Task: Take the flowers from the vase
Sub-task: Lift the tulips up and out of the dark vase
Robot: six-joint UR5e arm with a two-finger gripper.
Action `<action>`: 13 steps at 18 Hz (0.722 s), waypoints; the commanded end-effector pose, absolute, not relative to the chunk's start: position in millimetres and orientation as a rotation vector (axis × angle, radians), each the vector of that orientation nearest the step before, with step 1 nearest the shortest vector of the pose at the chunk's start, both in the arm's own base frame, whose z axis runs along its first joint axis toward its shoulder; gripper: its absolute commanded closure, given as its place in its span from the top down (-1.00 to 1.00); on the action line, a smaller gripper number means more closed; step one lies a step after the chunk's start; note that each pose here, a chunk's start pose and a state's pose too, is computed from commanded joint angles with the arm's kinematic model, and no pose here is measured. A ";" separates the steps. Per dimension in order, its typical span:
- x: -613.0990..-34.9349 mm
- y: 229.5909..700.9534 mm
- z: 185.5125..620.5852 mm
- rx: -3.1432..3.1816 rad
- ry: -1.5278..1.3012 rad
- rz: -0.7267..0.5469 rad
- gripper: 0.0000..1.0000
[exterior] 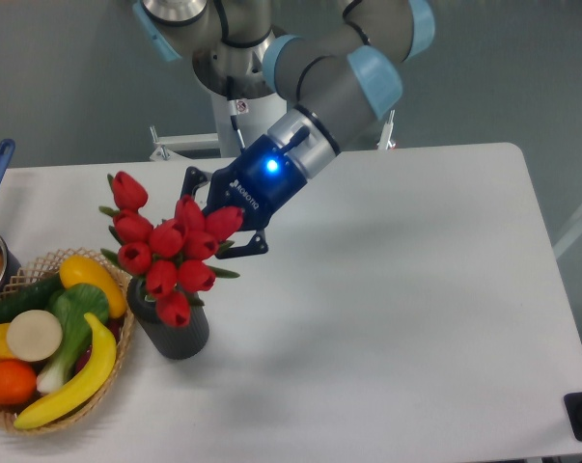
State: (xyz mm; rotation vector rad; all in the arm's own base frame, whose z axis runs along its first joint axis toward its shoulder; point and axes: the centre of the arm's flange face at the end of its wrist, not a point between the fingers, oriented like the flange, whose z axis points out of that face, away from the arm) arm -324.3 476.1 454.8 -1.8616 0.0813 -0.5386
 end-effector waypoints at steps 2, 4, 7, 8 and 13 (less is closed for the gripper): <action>-325.4 471.0 462.8 -1.859 0.068 -0.531 -1.00; -328.1 465.2 472.9 -1.853 0.069 -0.507 -1.00; -333.0 453.4 484.8 -1.845 0.057 -0.475 -1.00; -332.8 451.4 487.8 -1.845 0.053 -0.471 -1.00; -345.9 432.5 503.0 -1.844 0.018 -0.415 -1.00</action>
